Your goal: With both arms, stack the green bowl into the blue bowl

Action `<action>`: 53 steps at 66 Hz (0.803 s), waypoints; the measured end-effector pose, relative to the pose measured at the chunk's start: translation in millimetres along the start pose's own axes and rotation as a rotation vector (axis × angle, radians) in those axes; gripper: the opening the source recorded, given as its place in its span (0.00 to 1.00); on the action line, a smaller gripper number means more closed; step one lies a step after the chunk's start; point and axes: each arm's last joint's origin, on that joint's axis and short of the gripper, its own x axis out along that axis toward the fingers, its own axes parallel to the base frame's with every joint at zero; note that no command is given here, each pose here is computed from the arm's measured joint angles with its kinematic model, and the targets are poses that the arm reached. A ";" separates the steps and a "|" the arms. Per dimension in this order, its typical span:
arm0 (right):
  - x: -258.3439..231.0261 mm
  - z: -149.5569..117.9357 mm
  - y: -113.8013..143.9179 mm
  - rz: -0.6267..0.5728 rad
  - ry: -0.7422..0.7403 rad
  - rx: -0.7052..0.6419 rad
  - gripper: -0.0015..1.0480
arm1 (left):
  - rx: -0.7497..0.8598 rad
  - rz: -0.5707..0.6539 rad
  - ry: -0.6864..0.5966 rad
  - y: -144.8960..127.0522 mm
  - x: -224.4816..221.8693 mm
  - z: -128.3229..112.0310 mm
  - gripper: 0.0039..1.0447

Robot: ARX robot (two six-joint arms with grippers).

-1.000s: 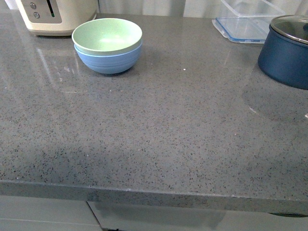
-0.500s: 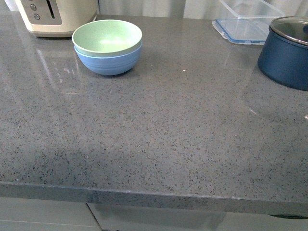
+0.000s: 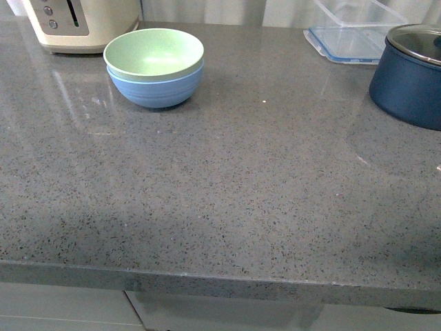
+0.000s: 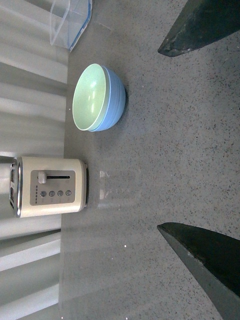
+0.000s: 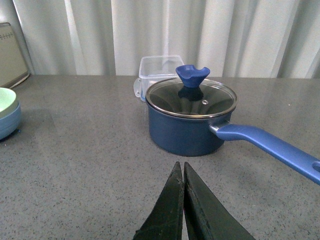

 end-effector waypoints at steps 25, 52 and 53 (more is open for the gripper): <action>-14.2 -11.3 0.0 0.000 -0.013 0.000 0.01 | 0.000 0.000 0.000 0.0 0.0 0.0 0.94; -30.3 -14.6 0.0 0.001 -0.005 0.000 0.01 | 0.000 0.000 0.000 0.0 0.0 0.0 0.94; -30.6 -14.3 0.0 0.001 -0.009 0.000 0.01 | 0.000 0.000 0.000 0.0 0.0 0.0 0.94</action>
